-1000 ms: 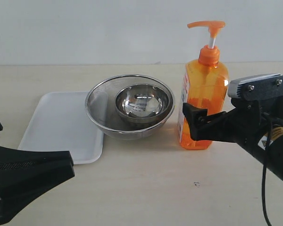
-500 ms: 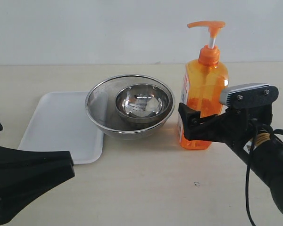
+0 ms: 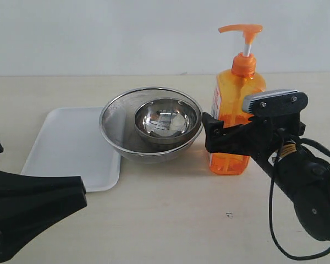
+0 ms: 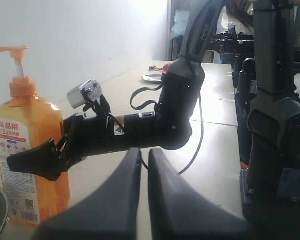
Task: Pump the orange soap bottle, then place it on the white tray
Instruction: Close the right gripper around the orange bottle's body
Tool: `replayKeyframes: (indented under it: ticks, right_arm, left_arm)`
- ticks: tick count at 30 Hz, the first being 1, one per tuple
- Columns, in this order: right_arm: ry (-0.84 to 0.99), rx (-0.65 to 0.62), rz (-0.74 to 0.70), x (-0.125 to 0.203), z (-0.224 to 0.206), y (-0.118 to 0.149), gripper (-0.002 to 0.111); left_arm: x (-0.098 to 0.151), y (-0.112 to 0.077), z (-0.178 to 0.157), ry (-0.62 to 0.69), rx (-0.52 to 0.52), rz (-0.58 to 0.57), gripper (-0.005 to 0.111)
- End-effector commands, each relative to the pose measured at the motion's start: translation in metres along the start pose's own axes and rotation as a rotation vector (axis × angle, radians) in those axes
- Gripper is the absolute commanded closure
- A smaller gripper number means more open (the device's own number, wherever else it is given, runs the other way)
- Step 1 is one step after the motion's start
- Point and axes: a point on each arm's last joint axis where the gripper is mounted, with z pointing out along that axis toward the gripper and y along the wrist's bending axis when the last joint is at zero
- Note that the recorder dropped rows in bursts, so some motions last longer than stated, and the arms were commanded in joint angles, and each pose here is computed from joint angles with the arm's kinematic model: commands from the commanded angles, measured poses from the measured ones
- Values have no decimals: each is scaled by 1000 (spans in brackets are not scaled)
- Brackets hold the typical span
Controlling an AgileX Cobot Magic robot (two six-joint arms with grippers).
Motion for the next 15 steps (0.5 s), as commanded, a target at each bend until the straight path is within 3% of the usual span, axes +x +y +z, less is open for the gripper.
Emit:
replayKeyframes:
  ticks: [1,9,12,15]
  right_arm:
    - [13,9,-5,2,3,0,4]
    - [5,57,16,2,3,-4,7]
    - [4,78,25,2,3,-6,27]
    - [13,76,24,2,3,-6,59]
  left_arm:
    - [1,-1,-1,2,-3,3,102]
    - [1,-1,-1,2,-3,3,102]
    - [1,-1,-1,2,-3,3,102]
    - [1,-1,-1,2,-3,3,102]
